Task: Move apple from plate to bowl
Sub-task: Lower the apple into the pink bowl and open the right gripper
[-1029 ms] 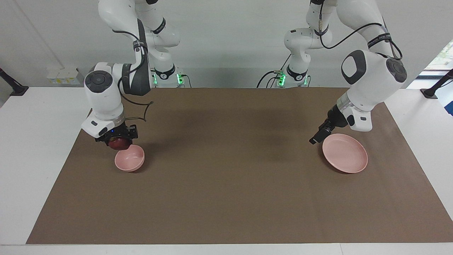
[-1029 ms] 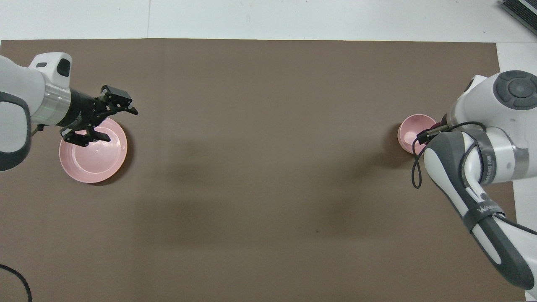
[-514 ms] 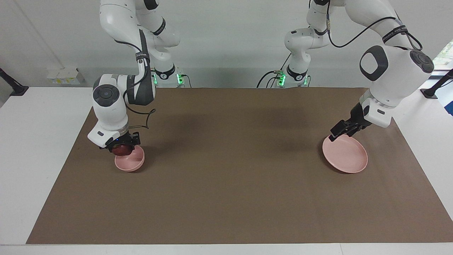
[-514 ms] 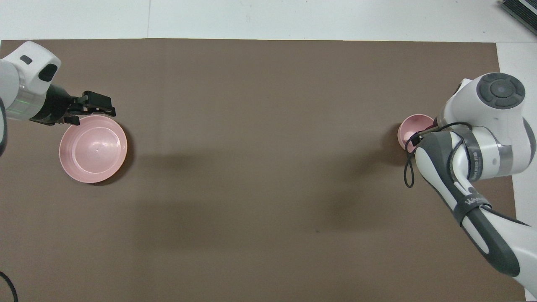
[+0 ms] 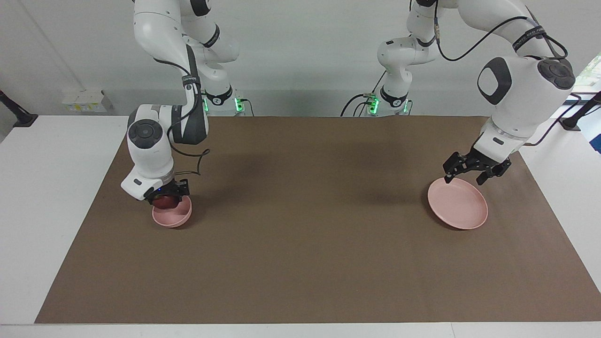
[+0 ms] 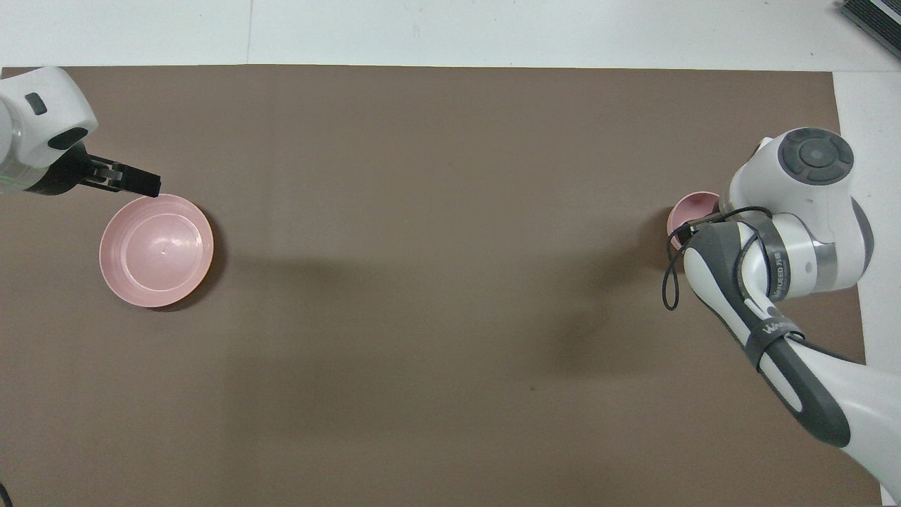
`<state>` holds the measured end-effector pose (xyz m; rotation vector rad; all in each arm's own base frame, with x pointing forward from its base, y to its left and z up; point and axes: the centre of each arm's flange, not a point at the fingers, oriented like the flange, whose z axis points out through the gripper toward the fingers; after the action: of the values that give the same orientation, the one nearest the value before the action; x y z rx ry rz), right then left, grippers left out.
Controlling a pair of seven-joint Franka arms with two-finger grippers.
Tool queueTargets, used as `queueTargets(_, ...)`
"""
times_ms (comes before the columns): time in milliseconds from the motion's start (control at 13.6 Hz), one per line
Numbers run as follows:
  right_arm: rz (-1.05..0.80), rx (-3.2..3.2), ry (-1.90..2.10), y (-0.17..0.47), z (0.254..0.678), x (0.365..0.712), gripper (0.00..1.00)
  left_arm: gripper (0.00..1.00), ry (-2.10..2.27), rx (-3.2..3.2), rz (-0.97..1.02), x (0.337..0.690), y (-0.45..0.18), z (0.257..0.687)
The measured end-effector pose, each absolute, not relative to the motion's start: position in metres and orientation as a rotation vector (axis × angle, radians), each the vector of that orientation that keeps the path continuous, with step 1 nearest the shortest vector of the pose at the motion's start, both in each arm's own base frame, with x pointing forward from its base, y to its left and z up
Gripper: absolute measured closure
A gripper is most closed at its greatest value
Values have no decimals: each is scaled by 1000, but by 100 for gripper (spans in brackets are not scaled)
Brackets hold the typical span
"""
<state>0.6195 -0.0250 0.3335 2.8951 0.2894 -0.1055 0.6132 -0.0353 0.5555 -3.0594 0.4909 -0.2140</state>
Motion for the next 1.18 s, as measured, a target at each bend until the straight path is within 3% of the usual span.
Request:
queueTargets(294, -104, 2899, 242, -24, 331, 620, 14, 0, 525, -3039, -196, 594, -38, 608)
queueTargets(661, -103, 2900, 223, -23, 330, 620, 13, 0, 464, -3049, -178, 596, -15, 604)
queueTargets(882, -89, 2900, 217, -20, 334, 622, 1, 0, 451, -3050, -177, 597, -9, 604)
queueTargets(1176, -36, 2904, 208, -15, 361, 628, 0, 0, 456, -3050, -177, 597, -11, 604)
